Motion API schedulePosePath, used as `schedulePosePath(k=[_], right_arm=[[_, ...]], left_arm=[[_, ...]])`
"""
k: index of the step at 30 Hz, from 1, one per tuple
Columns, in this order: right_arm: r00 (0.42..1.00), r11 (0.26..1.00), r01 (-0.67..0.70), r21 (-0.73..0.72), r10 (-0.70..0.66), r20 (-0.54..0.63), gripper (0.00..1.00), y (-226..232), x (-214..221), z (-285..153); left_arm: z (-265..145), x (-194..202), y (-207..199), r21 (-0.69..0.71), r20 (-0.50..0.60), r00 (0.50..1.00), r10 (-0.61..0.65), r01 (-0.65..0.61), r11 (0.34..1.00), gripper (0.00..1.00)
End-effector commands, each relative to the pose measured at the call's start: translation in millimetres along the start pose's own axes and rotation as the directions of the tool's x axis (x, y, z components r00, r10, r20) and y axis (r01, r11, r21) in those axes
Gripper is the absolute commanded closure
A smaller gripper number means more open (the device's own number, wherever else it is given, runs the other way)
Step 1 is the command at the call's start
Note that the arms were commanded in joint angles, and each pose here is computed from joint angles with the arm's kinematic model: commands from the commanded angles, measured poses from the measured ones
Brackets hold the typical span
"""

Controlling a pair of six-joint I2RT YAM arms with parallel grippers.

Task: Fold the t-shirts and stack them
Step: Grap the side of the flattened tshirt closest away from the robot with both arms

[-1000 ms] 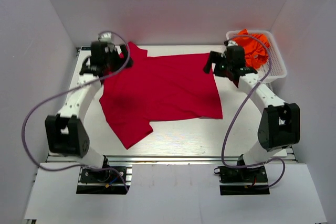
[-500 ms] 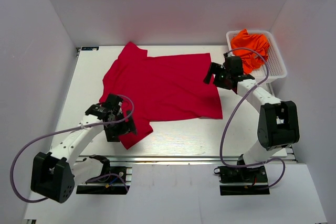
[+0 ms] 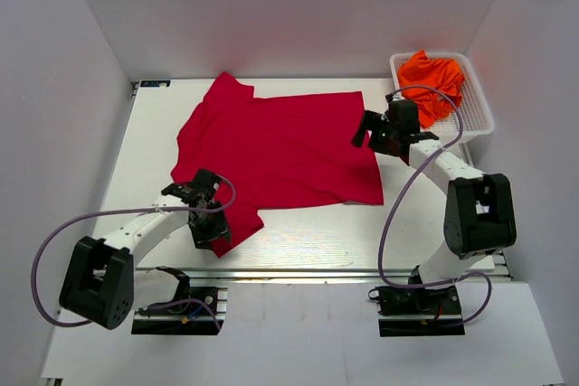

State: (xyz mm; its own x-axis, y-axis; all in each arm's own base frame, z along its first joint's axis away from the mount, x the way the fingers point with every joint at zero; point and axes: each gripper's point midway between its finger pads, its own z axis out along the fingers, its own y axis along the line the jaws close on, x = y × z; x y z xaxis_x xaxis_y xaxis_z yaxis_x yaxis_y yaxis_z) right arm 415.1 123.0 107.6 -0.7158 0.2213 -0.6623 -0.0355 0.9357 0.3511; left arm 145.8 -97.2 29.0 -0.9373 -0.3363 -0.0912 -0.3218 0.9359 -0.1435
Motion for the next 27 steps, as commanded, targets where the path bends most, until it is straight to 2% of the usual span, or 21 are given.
schedulePosePath(k=[1, 5, 6, 8, 11, 12, 13, 15, 16, 19, 20, 27], right_arm=[[0.998, 1.0, 0.004, -0.016, -0.003, 0.064, 0.1, 3, -16, -9], [0.998, 1.0, -0.018, 0.001, 0.018, 0.058, 0.1, -2, -8, -14], [0.998, 1.0, -0.025, 0.006, 0.024, 0.059, 0.1, -3, -6, -16], [0.997, 0.998, -0.051, 0.046, 0.048, 0.066, 0.1, -12, 1, -22], [0.993, 0.976, -0.109, 0.187, 0.099, 0.066, 0.1, -38, 15, -38], [0.991, 0.955, -0.133, 0.265, 0.125, 0.045, 0.1, -51, 26, -44], [0.988, 0.931, -0.155, 0.332, 0.155, 0.028, 0.1, -64, 39, -51], [0.983, 0.913, -0.178, 0.367, 0.18, 0.028, 0.11, -70, 49, -60], [0.98, 0.902, -0.179, 0.392, 0.196, -0.004, 0.15, -74, 61, -69], [0.973, 0.916, -0.184, 0.357, 0.22, -0.063, 0.22, -69, 84, -72], [0.969, 0.93, -0.193, 0.313, 0.231, -0.089, 0.22, -61, 90, -72], [0.932, 0.942, -0.175, 0.287, 0.252, -0.259, 0.29, -59, 134, -59]], left_arm=[[10, -11, -2, -0.014, 0.037, 0.999, 0.01, -0.009, 1.0, 0.42], [21, -7, 0, -0.032, -0.005, 1.0, 0.023, -0.023, 0.999, 0.51], [22, -3, 1, -0.028, -0.02, 0.999, 0.033, -0.034, 0.999, 0.58], [26, 0, 4, -0.037, -0.031, 0.999, 0.032, -0.033, 0.999, 0.62], [28, 6, 5, -0.035, -0.06, 0.997, 0.039, -0.042, 0.999, 0.86], [28, 6, 3, -0.021, -0.059, 0.997, 0.051, -0.052, 0.998, 1.0], [28, 6, 3, -0.021, -0.059, 0.997, 0.051, -0.052, 0.998, 1.0], [26, 4, 2, -0.008, -0.044, 0.997, 0.061, -0.062, 0.998, 1.0], [24, 2, 0, -0.007, -0.043, 0.997, 0.062, -0.062, 0.998, 1.0], [15, -3, -5, 0.021, -0.006, 0.997, 0.074, -0.074, 0.997, 1.0], [12, -6, -9, 0.04, 0.004, 0.997, 0.075, -0.075, 0.996, 1.0], [-7, -12, -24, 0.147, 0.086, 0.987, 0.134, -0.146, 0.978, 1.0]])
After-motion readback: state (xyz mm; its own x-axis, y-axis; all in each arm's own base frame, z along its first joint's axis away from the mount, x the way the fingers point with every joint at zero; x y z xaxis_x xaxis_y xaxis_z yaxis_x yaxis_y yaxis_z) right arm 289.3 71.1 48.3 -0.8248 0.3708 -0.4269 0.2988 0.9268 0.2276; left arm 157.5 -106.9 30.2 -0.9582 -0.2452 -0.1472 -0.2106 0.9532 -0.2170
